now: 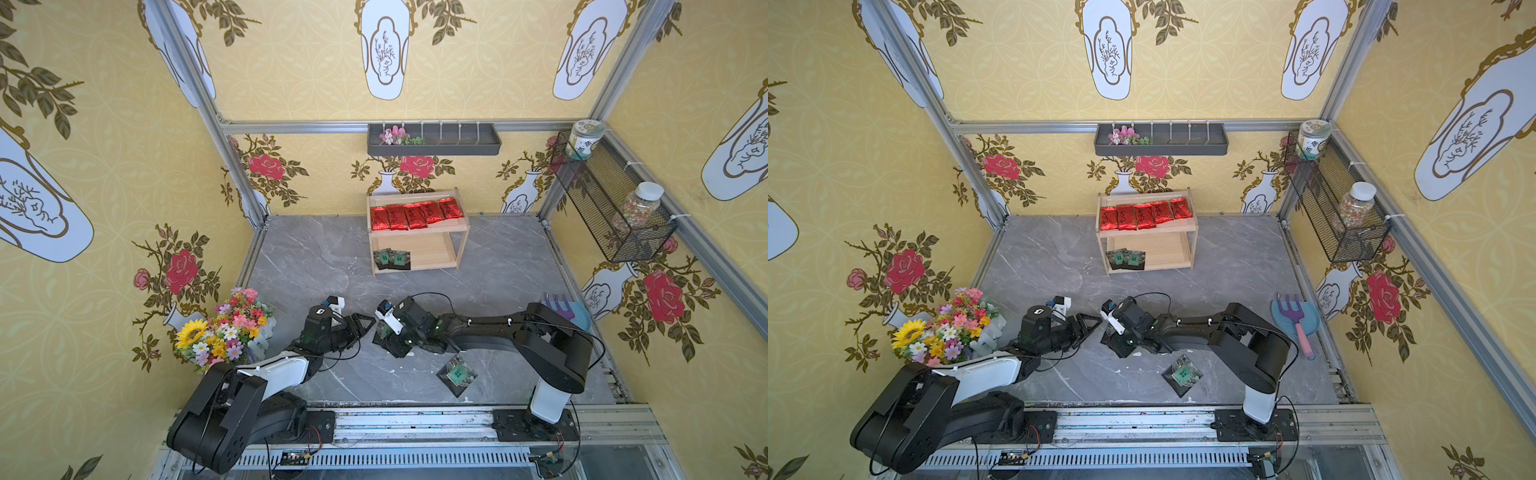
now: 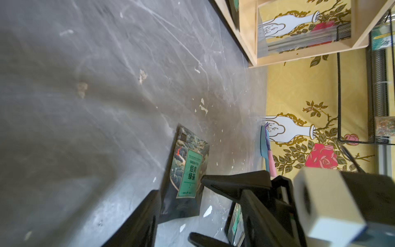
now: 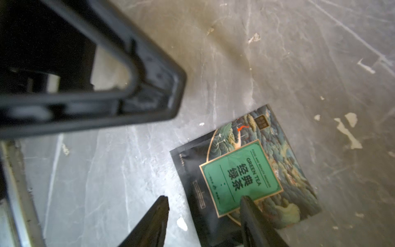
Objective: Place the tea bags on the shelf by color
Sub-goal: Move the tea bag to the center of the board, then pick up the tea bag from the center of the board.
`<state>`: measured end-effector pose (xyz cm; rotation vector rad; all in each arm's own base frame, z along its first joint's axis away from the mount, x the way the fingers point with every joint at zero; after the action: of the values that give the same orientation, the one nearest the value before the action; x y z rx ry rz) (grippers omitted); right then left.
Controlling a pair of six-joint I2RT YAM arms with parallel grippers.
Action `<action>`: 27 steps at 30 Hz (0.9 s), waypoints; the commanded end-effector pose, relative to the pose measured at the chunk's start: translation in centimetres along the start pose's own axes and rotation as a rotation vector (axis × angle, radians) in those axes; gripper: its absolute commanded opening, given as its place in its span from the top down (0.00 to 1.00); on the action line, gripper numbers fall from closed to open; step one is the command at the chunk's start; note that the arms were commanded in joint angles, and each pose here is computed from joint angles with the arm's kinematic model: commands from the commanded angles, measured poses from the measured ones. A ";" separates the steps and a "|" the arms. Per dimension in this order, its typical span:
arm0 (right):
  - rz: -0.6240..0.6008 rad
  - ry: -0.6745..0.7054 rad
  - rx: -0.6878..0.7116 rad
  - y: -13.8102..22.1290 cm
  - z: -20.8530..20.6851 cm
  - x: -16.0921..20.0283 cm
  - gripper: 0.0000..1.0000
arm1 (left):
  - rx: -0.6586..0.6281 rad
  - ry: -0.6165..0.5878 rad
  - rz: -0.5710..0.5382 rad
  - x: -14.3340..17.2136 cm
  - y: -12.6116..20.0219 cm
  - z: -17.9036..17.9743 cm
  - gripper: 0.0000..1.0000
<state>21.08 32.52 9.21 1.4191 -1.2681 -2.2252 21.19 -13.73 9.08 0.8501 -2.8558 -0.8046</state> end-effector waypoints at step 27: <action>-0.140 -0.676 -0.206 0.6 -4.7 1.8 0.50 | -0.022 -0.040 0.187 2.9 -3.1 0.3 0.40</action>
<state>23.49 28.29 7.48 0.7050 -1.1092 -2.9541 20.20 -17.10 6.90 0.5689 -2.8864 -0.8618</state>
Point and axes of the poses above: each gripper's point midway between its finger pads, its own y axis back along the fingers, its own z axis along the line the jaws close on, x = y × z, the point moved 7 cm from there along y, back along the fingers, and after that the axes turned 8 degrees about y, right-handed, at the moved point
